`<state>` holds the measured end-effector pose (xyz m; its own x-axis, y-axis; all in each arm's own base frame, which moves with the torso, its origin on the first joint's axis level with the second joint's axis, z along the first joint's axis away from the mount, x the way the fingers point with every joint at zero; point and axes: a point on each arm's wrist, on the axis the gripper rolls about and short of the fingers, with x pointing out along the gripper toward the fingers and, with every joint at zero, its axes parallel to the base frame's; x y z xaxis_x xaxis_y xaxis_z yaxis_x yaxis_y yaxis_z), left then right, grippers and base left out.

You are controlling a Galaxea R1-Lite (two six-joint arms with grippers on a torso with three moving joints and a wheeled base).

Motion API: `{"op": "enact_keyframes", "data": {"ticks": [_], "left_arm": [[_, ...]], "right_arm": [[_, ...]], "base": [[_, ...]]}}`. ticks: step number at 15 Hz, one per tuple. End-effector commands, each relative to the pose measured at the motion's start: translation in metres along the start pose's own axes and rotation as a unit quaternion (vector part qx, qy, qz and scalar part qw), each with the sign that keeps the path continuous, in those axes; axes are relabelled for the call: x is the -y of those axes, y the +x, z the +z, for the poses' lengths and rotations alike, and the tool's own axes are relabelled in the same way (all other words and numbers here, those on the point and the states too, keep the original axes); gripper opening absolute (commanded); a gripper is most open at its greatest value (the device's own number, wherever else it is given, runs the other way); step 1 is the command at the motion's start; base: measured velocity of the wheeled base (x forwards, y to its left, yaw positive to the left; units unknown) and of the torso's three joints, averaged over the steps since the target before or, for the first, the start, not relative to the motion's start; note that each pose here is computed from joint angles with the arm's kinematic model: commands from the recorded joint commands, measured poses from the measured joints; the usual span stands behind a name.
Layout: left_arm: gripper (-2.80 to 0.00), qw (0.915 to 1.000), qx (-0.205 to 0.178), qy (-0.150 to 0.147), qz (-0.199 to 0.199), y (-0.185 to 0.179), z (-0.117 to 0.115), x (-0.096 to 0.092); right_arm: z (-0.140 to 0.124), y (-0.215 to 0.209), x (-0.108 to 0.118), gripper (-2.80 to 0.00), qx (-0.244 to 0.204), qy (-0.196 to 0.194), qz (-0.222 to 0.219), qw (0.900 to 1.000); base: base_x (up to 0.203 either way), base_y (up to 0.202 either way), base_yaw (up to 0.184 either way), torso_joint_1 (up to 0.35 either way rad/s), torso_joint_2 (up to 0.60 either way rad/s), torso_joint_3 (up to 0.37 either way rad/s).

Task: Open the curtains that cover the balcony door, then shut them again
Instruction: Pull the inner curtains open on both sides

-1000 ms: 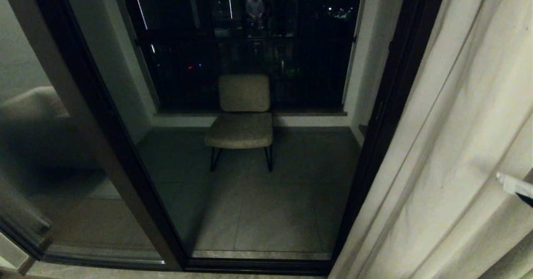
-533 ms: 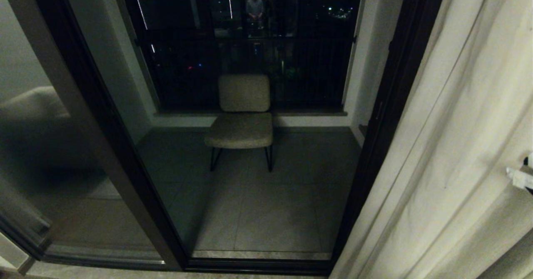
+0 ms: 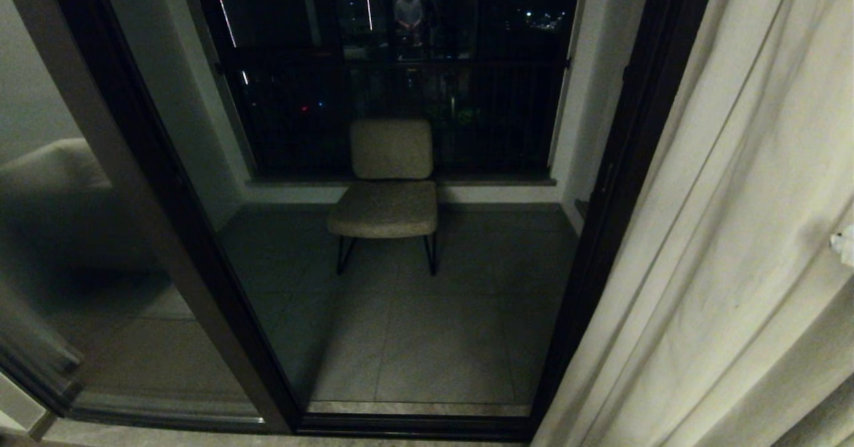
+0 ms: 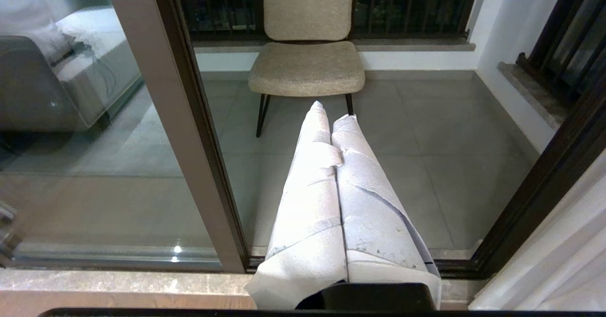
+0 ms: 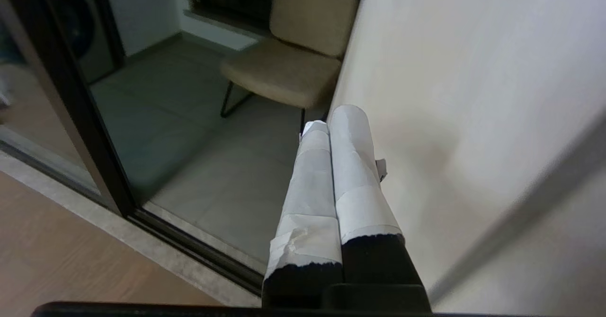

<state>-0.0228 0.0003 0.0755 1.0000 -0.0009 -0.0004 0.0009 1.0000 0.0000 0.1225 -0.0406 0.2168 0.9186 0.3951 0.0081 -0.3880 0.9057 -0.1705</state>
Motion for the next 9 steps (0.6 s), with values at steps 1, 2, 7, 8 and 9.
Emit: {"op": "enact_keyframes", "data": {"ticks": [1, 2, 7, 8, 9], "left_arm": [[-2.8, 1.0, 0.0, 0.0, 0.0, 0.0, 0.0, 0.0], [-2.8, 1.0, 0.0, 0.0, 0.0, 0.0, 0.0, 0.0], [-2.8, 1.0, 0.0, 0.0, 0.0, 0.0, 0.0, 0.0], [-2.8, 1.0, 0.0, 0.0, 0.0, 0.0, 0.0, 0.0], [-2.8, 1.0, 0.0, 0.0, 0.0, 0.0, 0.0, 0.0]], "right_arm": [[0.016, 0.018, 0.004, -2.8, 0.019, -0.01, 0.044, 0.999], [0.026, 0.03, 0.005, -2.8, 0.032, -0.017, 0.07, 0.997], [0.063, 0.088, 0.016, -2.8, 0.074, -0.034, 0.143, 0.986], [0.068, 0.102, 0.02, -2.8, 0.079, -0.037, 0.141, 0.986], [0.073, 0.115, 0.023, -2.8, 0.082, -0.038, 0.128, 0.988]], "base": [[0.0, 0.0, 0.0, 0.0, 0.0, 0.0], [0.0, 0.0, 0.0, 0.0, 0.0, 0.0], [0.0, 0.0, 0.0, 0.0, 0.0, 0.0], [0.0, 0.0, 0.0, 0.0, 0.0, 0.0], [0.0, 0.0, 0.0, 0.0, 0.0, 0.0]]}}
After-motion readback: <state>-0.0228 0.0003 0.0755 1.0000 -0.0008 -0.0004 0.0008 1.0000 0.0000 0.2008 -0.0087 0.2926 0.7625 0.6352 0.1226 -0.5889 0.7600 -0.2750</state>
